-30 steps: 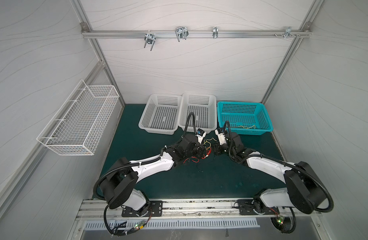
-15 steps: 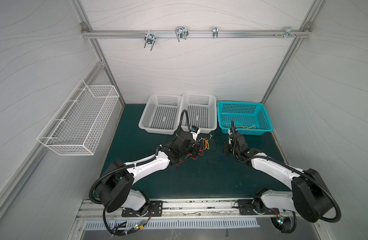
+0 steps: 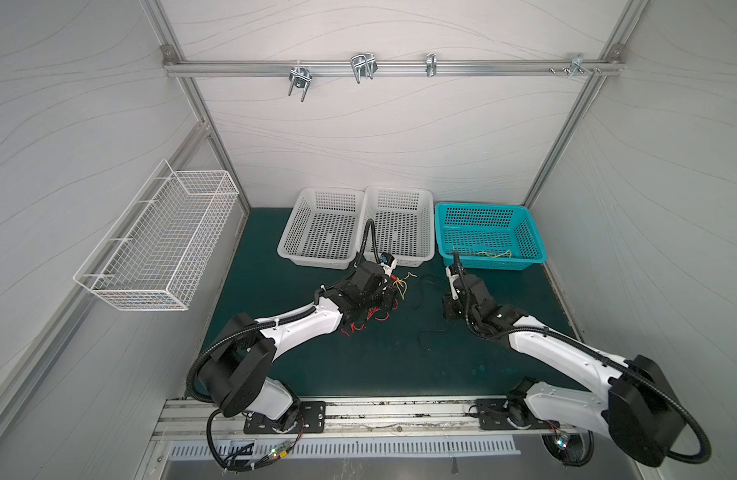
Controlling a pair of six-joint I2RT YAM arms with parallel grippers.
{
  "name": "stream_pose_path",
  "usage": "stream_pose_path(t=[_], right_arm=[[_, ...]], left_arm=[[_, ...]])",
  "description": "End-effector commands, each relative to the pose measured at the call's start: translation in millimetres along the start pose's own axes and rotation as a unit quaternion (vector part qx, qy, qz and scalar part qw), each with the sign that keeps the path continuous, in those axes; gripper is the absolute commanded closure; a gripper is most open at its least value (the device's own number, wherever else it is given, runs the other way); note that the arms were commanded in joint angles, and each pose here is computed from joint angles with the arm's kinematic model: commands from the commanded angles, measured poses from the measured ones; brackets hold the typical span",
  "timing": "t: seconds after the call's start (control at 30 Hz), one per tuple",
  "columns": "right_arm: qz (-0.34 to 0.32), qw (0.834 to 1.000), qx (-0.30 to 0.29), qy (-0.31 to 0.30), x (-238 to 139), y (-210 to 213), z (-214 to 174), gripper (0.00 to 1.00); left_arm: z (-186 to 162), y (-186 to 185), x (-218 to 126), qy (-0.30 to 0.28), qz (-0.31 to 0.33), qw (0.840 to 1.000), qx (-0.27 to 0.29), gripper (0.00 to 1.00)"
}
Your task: Untangle the cables
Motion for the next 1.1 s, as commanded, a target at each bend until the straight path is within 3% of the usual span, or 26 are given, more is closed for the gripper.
stream_pose_path(t=[0.0,0.1,0.23,0.37,0.6,0.73,0.87,1.07], right_arm=[[0.052,0.996,-0.029,-0.059,-19,20,32,1.00],[0.063,0.994,-0.029,-0.081,-26,25,48,1.00],[0.023,0.995,-0.018,-0.097,-23,23,63,1.00],[-0.020,0.998,-0.004,-0.066,-4,18,65,1.00],[-0.074,0.997,0.037,0.006,26,-6,40,1.00],[-0.075,0.995,0.065,0.018,29,-22,26,1.00],[-0.057,0.997,0.056,0.020,23,-25,20,1.00],[0.020,0.998,0.042,-0.043,-8,-17,27,0.80]], left_arm=[[17,-8,3,-0.012,-0.029,0.999,0.005,1.00],[17,-15,6,-0.002,-0.044,0.999,0.019,1.00],[15,-25,8,0.013,-0.059,0.997,0.043,1.00],[15,-30,7,0.014,-0.074,0.996,0.047,1.00],[27,-33,-13,-0.031,-0.085,0.995,0.049,1.00],[36,-32,-26,-0.065,-0.095,0.992,0.041,1.00],[44,-26,-32,-0.098,-0.103,0.990,0.017,1.00],[44,-24,-22,-0.092,-0.104,0.990,-0.002,1.00]])
Point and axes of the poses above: each gripper's point midway between its finger pads, its own x axis out along the fingers, its own y axis along the line the jaws close on, z = x × y, the point moved 8 cm from there along -x, back along the fingers, and after that the axes turned 9 degrees about x, right-handed, at the moved point
